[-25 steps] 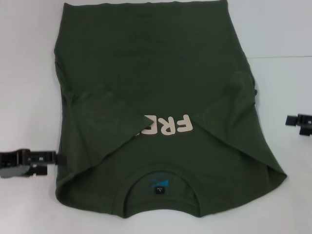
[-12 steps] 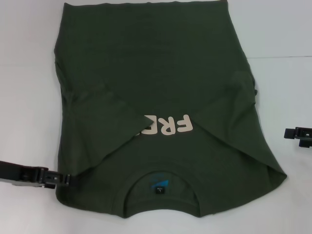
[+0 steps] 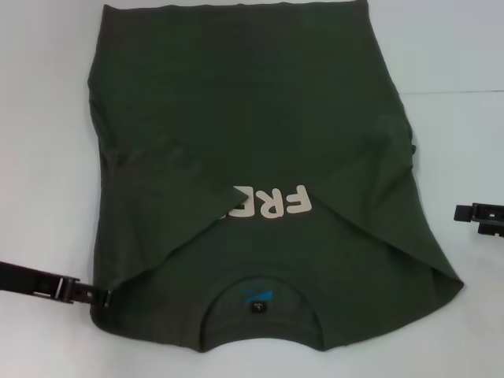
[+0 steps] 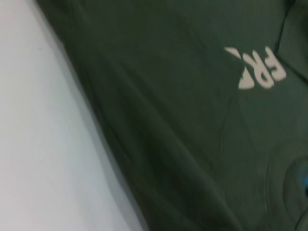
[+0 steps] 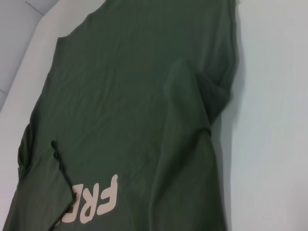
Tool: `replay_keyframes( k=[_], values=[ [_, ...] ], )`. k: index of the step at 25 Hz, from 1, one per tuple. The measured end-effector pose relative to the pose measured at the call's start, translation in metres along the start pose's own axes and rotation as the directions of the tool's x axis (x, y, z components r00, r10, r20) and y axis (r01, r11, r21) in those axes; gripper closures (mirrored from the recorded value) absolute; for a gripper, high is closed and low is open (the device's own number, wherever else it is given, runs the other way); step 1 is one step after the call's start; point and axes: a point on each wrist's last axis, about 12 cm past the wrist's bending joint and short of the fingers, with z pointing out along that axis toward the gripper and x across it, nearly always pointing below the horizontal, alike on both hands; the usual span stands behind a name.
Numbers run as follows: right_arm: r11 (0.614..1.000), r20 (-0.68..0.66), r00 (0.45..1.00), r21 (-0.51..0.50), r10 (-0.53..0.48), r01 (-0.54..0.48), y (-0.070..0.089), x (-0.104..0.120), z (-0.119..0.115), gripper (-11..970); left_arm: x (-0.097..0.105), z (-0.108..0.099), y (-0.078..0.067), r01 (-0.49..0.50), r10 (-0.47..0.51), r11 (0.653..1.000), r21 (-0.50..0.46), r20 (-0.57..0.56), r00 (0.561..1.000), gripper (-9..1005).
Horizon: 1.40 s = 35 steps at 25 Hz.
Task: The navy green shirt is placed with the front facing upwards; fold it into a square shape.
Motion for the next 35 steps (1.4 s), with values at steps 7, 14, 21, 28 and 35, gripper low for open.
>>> replay_keyframes(
  k=[7,14,21,28,35],
  values=[
    [1.000,0.013,1.000,-0.002,0.000,0.000,0.000,-0.001,0.000,146,-0.002,0.007,-0.010,-0.094,0.092,0.991,-0.091,-0.026,0.995,60],
    [1.000,0.013,1.000,-0.006,-0.006,0.007,0.001,-0.001,0.001,147,-0.003,0.011,-0.012,-0.106,0.103,0.989,-0.108,-0.029,0.994,59],
    [1.000,0.029,1.000,-0.010,-0.001,0.002,0.001,-0.003,-0.001,148,-0.004,0.013,-0.012,-0.127,0.121,0.983,-0.131,-0.049,0.991,67],
    [1.000,0.040,0.999,-0.012,0.004,-0.004,0.000,-0.004,-0.002,149,-0.005,0.017,-0.016,-0.172,0.161,0.973,-0.152,-0.080,0.984,203],
    [1.000,0.040,0.999,-0.012,0.004,-0.003,0.000,-0.004,-0.002,150,-0.005,0.012,-0.018,-0.158,0.151,0.978,-0.138,-0.055,0.987,529]
  ],
)
